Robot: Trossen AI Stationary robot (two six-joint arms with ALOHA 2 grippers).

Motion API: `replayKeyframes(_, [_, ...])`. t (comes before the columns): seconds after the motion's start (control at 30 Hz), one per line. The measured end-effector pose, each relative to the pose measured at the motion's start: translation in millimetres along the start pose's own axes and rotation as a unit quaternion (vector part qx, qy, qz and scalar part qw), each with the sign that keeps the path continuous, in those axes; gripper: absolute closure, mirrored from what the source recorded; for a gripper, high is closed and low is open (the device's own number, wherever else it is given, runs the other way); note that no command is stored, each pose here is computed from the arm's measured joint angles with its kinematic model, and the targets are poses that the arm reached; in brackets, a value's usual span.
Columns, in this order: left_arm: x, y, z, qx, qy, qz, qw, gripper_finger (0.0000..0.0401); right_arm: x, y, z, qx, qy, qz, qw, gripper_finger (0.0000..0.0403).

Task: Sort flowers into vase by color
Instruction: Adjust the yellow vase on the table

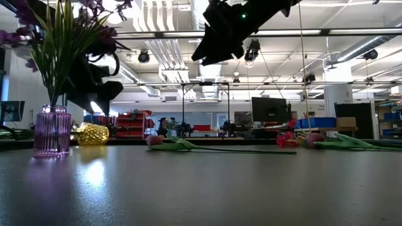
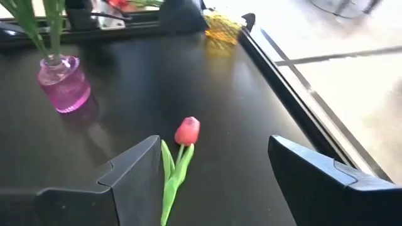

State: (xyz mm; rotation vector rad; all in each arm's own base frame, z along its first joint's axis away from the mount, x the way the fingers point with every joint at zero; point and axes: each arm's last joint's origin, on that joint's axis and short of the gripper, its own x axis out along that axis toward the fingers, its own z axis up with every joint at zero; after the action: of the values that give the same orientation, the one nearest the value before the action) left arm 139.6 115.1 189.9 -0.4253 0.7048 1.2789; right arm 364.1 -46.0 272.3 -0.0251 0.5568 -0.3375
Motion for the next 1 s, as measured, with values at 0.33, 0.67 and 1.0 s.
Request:
replayKeyframes(0.33, [5.6, -29.2, -17.0, -0.009, -0.083, -0.112, 0.99, 0.0155, 3.0, -19.4, 11.3, -0.006, -0.037, 0.005, 0.999, 0.0099])
replayKeyframes(0.67, [9.7, -39.0, -21.6, -0.012, -0.114, -0.121, 0.986, 0.0289, 10.6, -18.7, 16.3, -0.027, -0.039, 0.003, 0.999, 0.0101])
replayKeyframes(1.0, [-0.7, -44.0, -2.8, -0.016, -0.115, -0.146, 0.982, 0.0368, 20.0, -15.4, 10.3, -0.033, -0.028, 0.026, 0.999, 0.0085])
